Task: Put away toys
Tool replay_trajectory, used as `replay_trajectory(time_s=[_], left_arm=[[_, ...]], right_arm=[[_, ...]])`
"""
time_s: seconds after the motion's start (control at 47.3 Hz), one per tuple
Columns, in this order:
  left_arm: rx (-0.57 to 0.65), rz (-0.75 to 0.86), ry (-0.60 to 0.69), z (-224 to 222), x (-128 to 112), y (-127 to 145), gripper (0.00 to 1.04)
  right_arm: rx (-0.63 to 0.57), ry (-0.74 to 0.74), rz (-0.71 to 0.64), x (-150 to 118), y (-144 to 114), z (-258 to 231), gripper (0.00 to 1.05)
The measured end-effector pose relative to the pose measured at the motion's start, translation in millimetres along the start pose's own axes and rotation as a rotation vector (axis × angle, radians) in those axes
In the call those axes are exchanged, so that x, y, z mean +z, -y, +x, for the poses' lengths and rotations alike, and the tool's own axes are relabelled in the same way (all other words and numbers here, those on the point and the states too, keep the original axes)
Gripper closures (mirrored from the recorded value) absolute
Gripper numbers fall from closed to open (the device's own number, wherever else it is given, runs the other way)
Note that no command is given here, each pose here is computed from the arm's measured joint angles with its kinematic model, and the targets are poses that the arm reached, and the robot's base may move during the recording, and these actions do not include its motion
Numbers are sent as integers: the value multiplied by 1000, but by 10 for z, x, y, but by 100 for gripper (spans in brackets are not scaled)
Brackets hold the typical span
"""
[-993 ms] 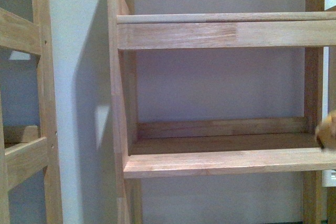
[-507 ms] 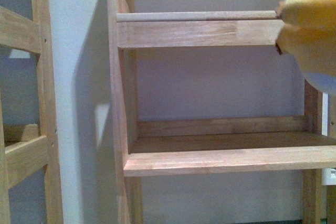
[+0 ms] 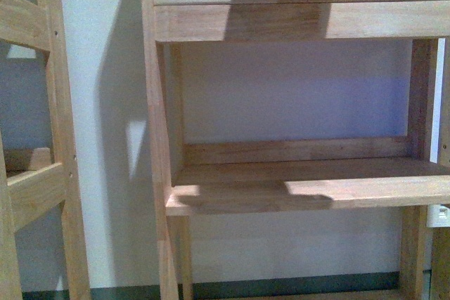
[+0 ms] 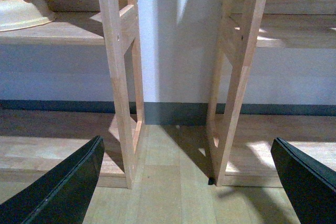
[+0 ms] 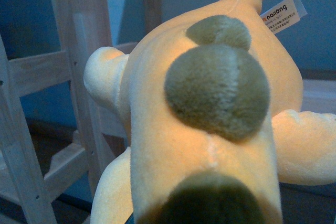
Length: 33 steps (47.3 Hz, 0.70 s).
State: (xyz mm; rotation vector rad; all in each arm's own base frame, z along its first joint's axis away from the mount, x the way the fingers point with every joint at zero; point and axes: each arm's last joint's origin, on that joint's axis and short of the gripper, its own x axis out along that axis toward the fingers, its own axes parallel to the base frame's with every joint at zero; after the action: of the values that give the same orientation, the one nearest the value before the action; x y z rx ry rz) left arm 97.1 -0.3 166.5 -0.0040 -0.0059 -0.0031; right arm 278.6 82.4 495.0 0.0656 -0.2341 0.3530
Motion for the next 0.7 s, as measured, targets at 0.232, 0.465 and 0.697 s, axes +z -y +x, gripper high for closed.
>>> replay_trajectory(time_s=[0.232, 0.465, 0.697], left_arm=[[0, 0, 0, 0, 0, 0, 6], [0, 0, 0, 0, 0, 0, 6], [0, 0, 0, 0, 0, 0, 6]], right_arm=[[55, -2, 27, 172, -184, 512, 97], [71, -22, 66, 168, -283, 943, 97], [97, -52, 92, 117, -342, 1249, 97]])
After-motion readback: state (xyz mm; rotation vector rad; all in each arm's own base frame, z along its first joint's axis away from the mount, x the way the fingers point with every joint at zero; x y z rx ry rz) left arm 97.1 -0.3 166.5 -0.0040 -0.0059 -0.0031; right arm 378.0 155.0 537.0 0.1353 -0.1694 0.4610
